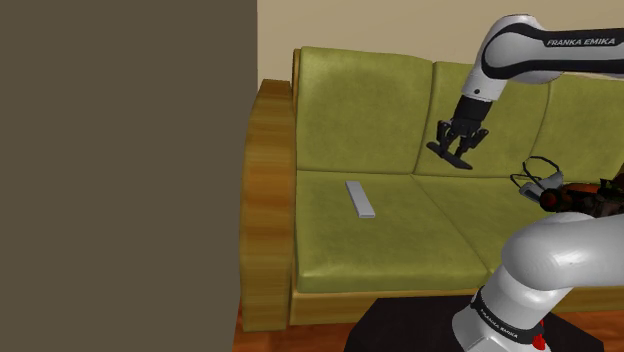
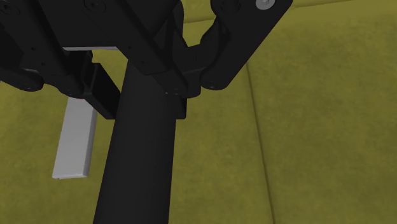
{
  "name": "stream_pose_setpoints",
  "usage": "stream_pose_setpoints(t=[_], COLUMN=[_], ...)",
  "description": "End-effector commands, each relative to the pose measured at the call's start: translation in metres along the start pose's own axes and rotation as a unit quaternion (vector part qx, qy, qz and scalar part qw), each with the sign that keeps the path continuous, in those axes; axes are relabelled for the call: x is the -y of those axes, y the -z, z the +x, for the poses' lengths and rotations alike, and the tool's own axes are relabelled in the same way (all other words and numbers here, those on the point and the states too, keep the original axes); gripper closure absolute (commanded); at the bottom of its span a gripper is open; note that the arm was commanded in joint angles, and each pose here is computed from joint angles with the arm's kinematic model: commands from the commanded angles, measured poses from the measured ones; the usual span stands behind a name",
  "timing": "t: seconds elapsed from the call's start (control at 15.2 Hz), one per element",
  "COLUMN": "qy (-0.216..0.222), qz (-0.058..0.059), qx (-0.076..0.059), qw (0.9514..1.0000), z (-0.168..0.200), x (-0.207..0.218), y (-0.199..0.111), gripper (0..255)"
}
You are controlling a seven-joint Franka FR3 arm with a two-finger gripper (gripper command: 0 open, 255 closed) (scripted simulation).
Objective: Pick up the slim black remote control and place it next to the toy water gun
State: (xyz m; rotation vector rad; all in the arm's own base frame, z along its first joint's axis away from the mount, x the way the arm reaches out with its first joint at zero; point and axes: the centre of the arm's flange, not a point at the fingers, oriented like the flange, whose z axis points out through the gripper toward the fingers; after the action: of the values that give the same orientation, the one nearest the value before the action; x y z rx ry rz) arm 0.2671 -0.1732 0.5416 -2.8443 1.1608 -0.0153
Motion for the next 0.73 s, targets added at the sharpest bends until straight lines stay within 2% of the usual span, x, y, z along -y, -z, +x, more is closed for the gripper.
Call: stream_pose_setpoints(t=[0.0,0.46,0.66], qy=[0.000,0.000,0.000], qz=[0.000,0.000,0.000], qx=[0.000,0.000,0.000], qw=[1.0000,1.0000,1.0000], z=[0.000,0.000,0.012], x=[0.000,0.003,-0.035], y=[0.011,0.046,0.049], gripper=[255,255,255])
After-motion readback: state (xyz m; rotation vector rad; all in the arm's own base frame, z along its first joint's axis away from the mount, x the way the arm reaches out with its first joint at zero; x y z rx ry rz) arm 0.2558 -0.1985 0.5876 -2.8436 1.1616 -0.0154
